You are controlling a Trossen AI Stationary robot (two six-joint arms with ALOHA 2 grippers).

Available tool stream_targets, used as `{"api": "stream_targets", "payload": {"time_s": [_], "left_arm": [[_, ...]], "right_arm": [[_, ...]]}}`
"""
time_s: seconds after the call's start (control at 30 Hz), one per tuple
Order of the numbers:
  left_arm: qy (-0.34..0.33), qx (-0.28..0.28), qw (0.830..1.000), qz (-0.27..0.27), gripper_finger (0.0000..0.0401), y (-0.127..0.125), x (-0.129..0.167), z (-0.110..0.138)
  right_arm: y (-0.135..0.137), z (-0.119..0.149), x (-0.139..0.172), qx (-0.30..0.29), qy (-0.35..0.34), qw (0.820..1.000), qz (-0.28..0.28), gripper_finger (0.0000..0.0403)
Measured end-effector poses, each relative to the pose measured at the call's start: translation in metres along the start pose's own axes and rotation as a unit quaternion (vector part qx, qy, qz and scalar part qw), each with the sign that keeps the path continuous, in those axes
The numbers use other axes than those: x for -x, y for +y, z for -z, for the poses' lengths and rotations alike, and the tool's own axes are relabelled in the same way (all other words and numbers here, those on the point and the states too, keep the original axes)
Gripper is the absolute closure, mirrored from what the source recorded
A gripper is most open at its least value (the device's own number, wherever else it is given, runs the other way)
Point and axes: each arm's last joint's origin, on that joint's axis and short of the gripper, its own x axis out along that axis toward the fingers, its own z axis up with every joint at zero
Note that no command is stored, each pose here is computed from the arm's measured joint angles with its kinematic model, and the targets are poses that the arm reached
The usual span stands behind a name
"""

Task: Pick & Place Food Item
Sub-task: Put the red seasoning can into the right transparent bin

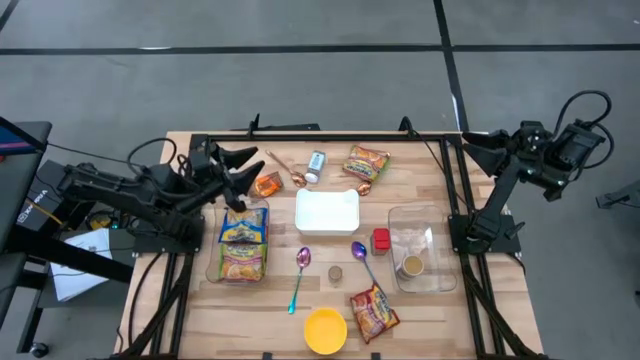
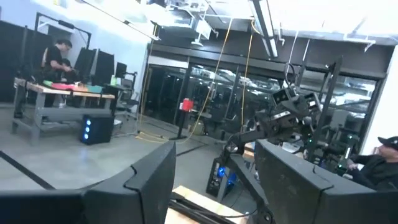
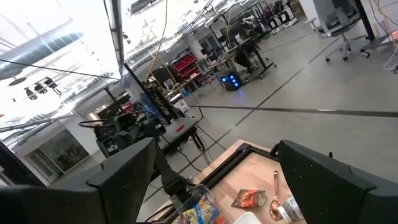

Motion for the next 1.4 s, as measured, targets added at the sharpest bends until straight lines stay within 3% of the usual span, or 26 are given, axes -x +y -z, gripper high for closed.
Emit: {"api": "stream_targets", "payload": {"time_s": [0.57,0.73,0.93,1.13,1.2,1.4], "left_arm": [[-0.001,-0.004,1.0,0.0,0.019,0.0,0.0,0.0],[-0.003,-0.005,1.0,0.0,0.0168,-0.004,-0.005,0.004],[0.003,-0.063,0.998,0.003,0.0093,-0.031,-0.036,-0.003],[0.026,-0.141,0.989,-0.016,0.0017,-0.053,-0.081,-0.032],[0.031,-0.15,0.988,-0.024,0.0006,-0.057,-0.095,-0.044],[0.021,-0.182,0.983,0.021,0.0006,-0.061,-0.125,-0.066]], "right_arm": [[0.0,0.001,0.0,0.006,0.001,1.0,0.0,0.0069],[0.0,0.001,0.0,0.006,0.001,1.0,0.0,0.0069],[0.0,0.001,0.0,0.006,0.001,1.0,0.0,0.0069],[0.0,0.001,0.0,0.006,0.001,1.0,0.0,0.0069],[0.0,0.001,0.0,0.007,0.001,1.0,0.0,0.0069],[0.0,0.002,0.0,0.014,0.001,1.0,-0.001,0.0069]]}}
